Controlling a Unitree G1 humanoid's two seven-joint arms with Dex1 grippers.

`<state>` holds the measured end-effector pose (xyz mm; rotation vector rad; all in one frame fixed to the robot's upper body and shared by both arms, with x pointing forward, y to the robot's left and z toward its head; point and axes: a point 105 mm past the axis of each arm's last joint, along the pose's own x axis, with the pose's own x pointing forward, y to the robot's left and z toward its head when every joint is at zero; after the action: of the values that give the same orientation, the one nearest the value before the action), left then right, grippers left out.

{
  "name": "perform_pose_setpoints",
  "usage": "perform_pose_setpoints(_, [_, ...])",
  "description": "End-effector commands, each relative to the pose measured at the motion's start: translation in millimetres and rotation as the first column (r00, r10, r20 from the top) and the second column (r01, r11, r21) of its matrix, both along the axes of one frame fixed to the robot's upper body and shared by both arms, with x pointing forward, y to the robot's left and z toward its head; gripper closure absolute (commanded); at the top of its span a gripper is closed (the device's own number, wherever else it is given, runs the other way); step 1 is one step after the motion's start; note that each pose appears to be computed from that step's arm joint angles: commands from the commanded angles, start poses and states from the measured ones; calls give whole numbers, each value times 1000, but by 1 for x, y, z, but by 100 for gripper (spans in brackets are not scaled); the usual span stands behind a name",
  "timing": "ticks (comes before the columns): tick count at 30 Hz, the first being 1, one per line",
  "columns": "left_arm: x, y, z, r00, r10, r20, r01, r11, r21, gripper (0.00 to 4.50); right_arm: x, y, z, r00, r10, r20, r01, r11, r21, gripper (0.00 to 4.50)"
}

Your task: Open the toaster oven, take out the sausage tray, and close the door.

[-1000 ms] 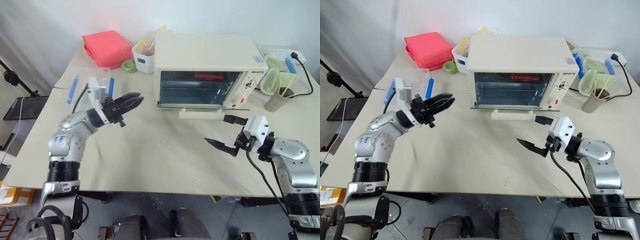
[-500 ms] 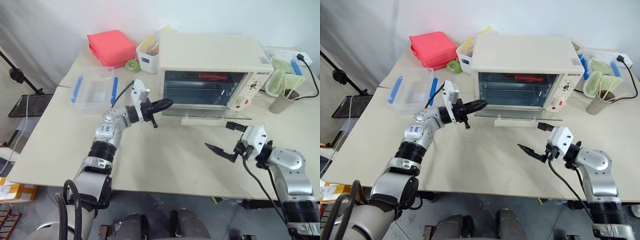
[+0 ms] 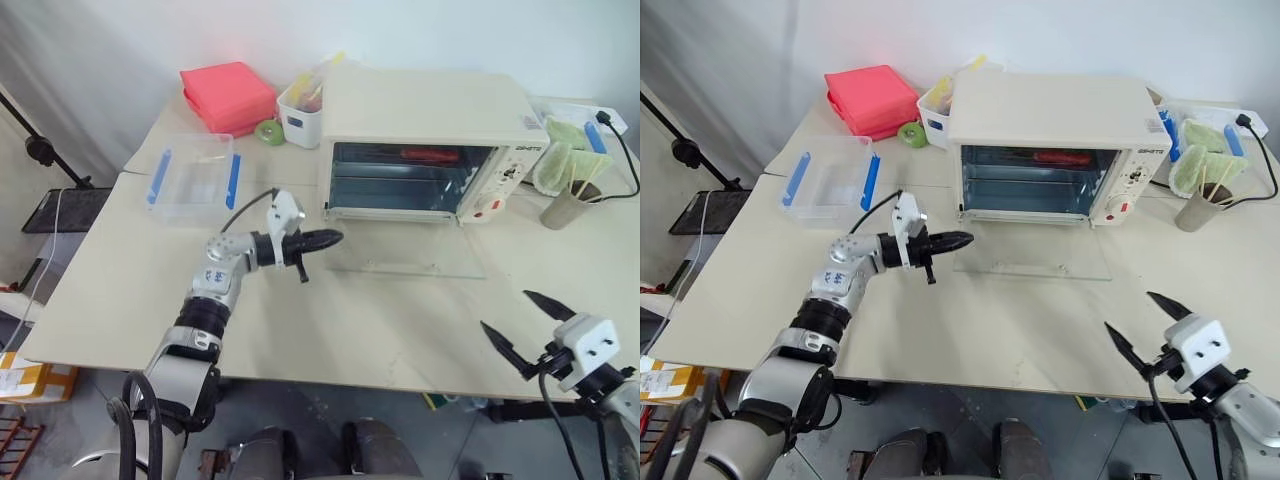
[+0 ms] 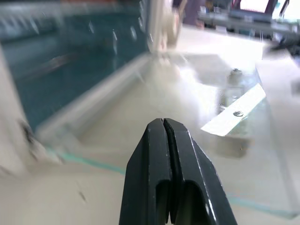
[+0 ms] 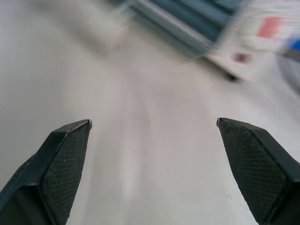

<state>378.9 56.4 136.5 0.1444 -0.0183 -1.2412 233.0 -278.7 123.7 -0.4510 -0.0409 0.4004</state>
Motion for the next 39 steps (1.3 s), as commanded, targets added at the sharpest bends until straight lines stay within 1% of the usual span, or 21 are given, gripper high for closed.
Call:
perform_pose_setpoints(1, [-4,-3,4,999,-19,45,18,1000,23,447,8,2,32,997,18,72,-16,999,-31,0])
perform_pose_setpoints(4, [-8,-2,-2,999,-13,34,12,1000,25,447,22,8,49,994,37,106,-33,999,-40,0])
perform_pose_setpoints(5, [-10,-1,-3,1000,-6,25,6,1000,14,447,30,19,53,992,80,100,-77,996,-35,0])
perform_pose_setpoints(7, [-13,3,-1,1000,22,18,-22,999,-29,447,47,40,62,983,147,112,-139,987,-75,0])
perform_pose_setpoints(8, [-13,6,3,999,45,27,-43,997,-60,410,58,52,65,978,171,121,-160,982,-96,0])
perform_pose_setpoints(9, [-14,9,8,998,60,38,-56,995,-87,391,68,62,68,973,186,137,-170,978,-118,0])
perform_pose_setpoints(11, [-17,16,14,994,86,66,-78,989,-124,329,85,78,73,967,195,163,-173,975,-141,0])
perform_pose_setpoints(14, [-25,26,24,988,114,105,-96,981,-166,240,112,93,79,966,148,211,-101,971,-219,0])
perform_pose_setpoints(16, [-31,37,32,978,157,140,-127,972,-199,175,132,116,84,956,174,238,-111,960,-255,0])
perform_pose_setpoints(17, [-36,45,36,972,181,148,-148,966,-213,140,146,127,87,950,169,262,-92,954,-285,0])
perform_pose_setpoints(18, [-40,49,37,969,196,150,-161,962,-220,114,155,135,90,945,167,281,-76,948,-308,0])
perform_pose_setpoints(19, [-43,51,39,965,205,161,-166,960,-224,86,161,142,94,932,183,312,-72,939,-336,0])
perform_pose_setpoints(21, [-50,56,42,960,225,168,-183,956,-231,22,177,151,103,905,191,379,-15,907,-422,0])
perform_pose_setpoints(22, [-52,60,43,955,250,161,-208,948,-241,3,187,157,108,892,189,410,17,894,-449,0])
perform_pose_setpoints(23, [-53,64,43,949,278,148,-235,938,-256,3,197,160,109,894,168,414,45,888,-457,0])
perform_pose_setpoints(25, [-55,66,42,943,308,127,-266,925,-271,3,207,167,110,885,183,429,65,863,-501,0])
perform_pose_setpoints(28, [-58,64,39,941,315,122,-275,924,-265,3,216,172,111,876,200,440,81,836,-543,0])
perform_pose_setpoints(32, [-60,59,38,941,319,116,-280,921,-270,3,226,176,108,881,206,426,95,805,-585,0])
perform_pose_setpoints(35, [-60,58,39,940,321,115,-281,920,-274,0,230,178,108,878,213,428,109,783,-612,62])
perform_pose_setpoints(39, [-57,53,42,944,308,122,-265,924,-276,0,232,181,107,874,227,431,111,768,-630,191])
